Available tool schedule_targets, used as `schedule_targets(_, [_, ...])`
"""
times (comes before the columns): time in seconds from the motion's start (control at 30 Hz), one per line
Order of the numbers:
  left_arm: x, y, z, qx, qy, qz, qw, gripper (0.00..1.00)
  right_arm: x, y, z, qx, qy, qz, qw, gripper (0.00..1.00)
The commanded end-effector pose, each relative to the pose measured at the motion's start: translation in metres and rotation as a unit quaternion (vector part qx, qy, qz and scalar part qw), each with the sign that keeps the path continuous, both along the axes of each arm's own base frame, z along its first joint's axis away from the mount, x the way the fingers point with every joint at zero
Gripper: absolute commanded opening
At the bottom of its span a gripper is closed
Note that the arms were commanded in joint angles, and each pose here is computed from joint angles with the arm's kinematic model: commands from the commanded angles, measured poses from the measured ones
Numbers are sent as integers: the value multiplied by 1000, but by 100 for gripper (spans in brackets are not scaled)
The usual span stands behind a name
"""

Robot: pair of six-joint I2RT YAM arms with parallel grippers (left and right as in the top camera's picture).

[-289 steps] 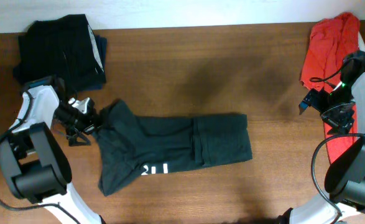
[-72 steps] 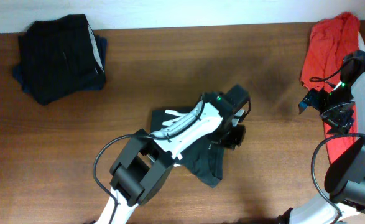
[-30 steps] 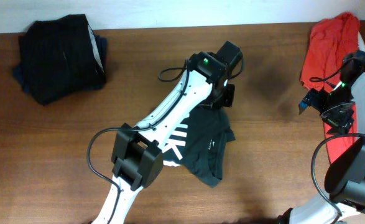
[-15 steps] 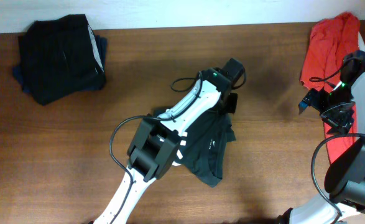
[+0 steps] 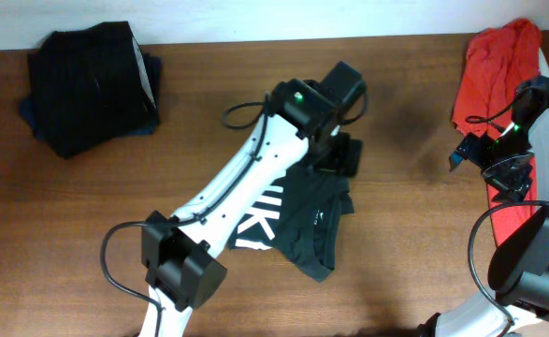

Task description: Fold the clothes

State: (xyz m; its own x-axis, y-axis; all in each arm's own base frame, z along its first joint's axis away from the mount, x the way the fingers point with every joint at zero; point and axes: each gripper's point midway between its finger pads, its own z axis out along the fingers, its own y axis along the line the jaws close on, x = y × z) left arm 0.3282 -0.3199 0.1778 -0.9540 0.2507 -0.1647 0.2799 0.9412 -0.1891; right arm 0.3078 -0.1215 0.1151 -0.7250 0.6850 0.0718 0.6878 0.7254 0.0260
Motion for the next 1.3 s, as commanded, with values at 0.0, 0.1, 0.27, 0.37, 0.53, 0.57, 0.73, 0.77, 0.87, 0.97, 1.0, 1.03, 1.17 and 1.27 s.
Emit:
schedule_targets(0.0, [8, 55, -3, 78, 6, 38, 996, 99, 1, 0, 4, -3, -5, 4, 1000, 99])
schedule_targets(0.1, [3, 70, -13, 101, 33, 45, 993, 91, 1, 0, 4, -3, -5, 4, 1000, 99])
schedule_targets(0.27, [-10, 80, -73, 134, 74, 42, 987, 69, 1, 0, 4, -3, -5, 4, 1000, 99])
schedule_targets(0.37, [-17, 74, -117, 114, 93, 41, 988, 57, 1, 0, 4, -3, -5, 4, 1000, 99])
schedule_targets(0.53, [-28, 66, -161, 79, 106, 42, 990, 54, 1, 0, 4, -3, -5, 4, 1000, 99])
schedule_targets(0.57, [-29, 62, -161, 67, 112, 41, 991, 55, 1, 0, 4, -3, -5, 4, 1000, 99])
schedule_targets(0.73, [-33, 27, -146, -21, 136, 4, 990, 55, 1, 0, 4, -3, -5, 4, 1000, 99])
schedule_targets(0.77, [-31, 22, -136, -33, 132, -5, 991, 55, 1, 0, 4, -3, -5, 4, 1000, 99])
schedule_targets(0.87, [-16, 13, -69, -50, 89, -37, 994, 54, 1, 0, 4, -3, -5, 4, 1000, 99])
schedule_targets(0.97, [-2, 32, -3, -21, 15, -27, 999, 65, 1, 0, 4, -3, -5, 4, 1000, 98])
schedule_targets(1.0, [4, 45, 16, -1, -17, -17, 1000, 73, 1, 0, 4, -3, -5, 4, 1000, 99])
schedule_targets(1.03, [9, 59, 29, 20, -44, -5, 999, 86, 1, 0, 4, -3, -5, 4, 1000, 99])
schedule_targets(1.17, [27, 144, 52, 104, -71, 76, 989, 99, 1, 0, 4, -3, -5, 4, 1000, 99])
schedule_targets(1.27, [38, 220, 48, 115, -26, 168, 979, 99, 1, 0, 4, -3, -5, 4, 1000, 99])
